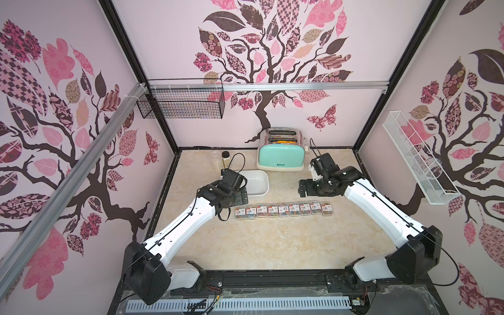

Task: Take the paper clips out of the storage box
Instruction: Reset both arms

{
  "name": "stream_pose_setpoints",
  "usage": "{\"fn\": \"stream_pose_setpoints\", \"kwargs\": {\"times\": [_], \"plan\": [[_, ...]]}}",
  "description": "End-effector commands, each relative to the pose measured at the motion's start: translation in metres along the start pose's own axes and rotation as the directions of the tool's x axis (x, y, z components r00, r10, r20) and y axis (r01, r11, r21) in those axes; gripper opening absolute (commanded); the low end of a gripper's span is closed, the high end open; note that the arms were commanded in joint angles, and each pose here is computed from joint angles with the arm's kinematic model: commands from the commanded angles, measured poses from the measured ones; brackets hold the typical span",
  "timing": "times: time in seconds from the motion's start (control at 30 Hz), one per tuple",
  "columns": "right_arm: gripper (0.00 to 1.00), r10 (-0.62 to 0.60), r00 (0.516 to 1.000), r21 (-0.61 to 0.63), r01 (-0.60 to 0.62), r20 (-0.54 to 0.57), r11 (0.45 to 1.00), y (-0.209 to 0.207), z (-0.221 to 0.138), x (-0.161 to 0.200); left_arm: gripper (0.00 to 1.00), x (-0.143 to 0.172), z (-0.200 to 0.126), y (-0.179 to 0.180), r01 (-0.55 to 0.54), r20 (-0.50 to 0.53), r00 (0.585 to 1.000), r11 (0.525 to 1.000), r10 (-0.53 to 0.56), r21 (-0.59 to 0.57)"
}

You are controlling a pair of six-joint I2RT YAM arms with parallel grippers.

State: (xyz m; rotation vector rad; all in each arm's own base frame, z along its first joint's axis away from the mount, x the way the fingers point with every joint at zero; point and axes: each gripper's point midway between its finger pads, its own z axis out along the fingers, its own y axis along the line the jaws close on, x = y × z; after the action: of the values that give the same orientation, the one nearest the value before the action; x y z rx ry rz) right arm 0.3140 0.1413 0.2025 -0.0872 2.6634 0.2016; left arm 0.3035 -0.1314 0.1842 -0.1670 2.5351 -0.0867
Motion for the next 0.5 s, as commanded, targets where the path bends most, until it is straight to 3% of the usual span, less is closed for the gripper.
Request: {"fn": "stream_pose_setpoints", "kwargs": {"times": [0.0,0.3,0.47], "plan": [[0.99,0.02,0.996,0.041,-0.023,0.091,0.999,-0.008,-0.019,-0.013,0.98,-0.012,-0.006,0.008,-0.022,0.028,0.999,0.999,0.023,-0.032],[0.99,0.064,0.953,0.055,-0.084,0.295,0.995,-0.03,-0.03,-0.028,0.98,-0.041,-0.018,0.02,0.013,0.14,0.99,1.0,-0.011,-0.014],[0.99,0.143,0.925,0.04,-0.167,0.353,0.985,-0.052,-0.025,-0.032,0.98,-0.049,-0.019,0.03,0.03,0.19,0.982,0.999,-0.026,-0.02]]}}
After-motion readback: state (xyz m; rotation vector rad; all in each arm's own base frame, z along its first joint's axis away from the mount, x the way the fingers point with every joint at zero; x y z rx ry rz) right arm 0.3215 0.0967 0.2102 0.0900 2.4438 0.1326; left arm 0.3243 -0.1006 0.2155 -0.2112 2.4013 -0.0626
